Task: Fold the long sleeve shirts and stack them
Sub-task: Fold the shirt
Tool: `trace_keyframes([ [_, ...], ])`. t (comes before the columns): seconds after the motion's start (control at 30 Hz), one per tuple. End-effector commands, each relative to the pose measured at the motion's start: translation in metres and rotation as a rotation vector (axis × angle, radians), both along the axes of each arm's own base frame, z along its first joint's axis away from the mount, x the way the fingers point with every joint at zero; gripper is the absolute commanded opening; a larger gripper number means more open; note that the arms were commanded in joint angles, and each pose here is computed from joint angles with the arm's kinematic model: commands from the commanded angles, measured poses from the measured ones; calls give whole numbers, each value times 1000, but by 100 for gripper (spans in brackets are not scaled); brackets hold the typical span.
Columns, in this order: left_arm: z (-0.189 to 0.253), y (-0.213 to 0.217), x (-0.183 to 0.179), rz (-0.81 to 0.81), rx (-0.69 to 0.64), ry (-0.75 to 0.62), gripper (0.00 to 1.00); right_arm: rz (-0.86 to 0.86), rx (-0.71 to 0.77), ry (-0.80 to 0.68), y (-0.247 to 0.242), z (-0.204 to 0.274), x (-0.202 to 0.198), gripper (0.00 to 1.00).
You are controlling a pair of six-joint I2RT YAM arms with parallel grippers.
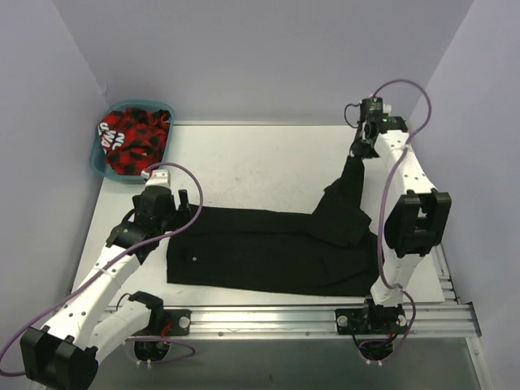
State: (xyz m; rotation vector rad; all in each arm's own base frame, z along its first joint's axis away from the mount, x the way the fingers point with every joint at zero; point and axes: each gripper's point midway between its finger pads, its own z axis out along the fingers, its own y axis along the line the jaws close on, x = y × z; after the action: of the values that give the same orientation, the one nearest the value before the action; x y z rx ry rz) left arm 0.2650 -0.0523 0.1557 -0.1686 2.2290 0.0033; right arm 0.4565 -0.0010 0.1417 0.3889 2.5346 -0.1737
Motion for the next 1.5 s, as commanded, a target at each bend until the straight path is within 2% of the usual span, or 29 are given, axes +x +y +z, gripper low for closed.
trace_keyframes([
  [0.0,11,1,6,11,-20,-54,97,-20,-62,-155,8,94,-25,0],
  [0.13,13,2,6,17,-24,-60,97,13,-22,-218,36,127,-61,0],
  [0.2,13,3,6,19,-26,-63,98,31,-12,-204,50,119,-80,0],
  [0.23,14,3,6,23,-28,-65,98,76,14,-228,72,126,-93,0],
  [0.33,15,5,7,32,-31,-69,97,127,25,-242,101,122,-122,0],
  [0.47,13,10,7,55,-34,-64,97,223,104,-292,168,120,-163,0],
  [0.67,11,12,9,63,-44,-56,97,368,175,-316,235,104,-202,0],
  [0.83,11,13,8,67,-41,-58,97,578,231,-277,294,83,-249,0],
  [1.07,10,12,9,57,-41,-57,97,868,267,-169,335,63,-318,0],
  [1.27,11,11,10,51,-43,-62,97,1006,313,-101,347,56,-367,0],
  [1.47,9,11,9,51,-38,-56,97,1150,248,-39,355,40,-376,0],
])
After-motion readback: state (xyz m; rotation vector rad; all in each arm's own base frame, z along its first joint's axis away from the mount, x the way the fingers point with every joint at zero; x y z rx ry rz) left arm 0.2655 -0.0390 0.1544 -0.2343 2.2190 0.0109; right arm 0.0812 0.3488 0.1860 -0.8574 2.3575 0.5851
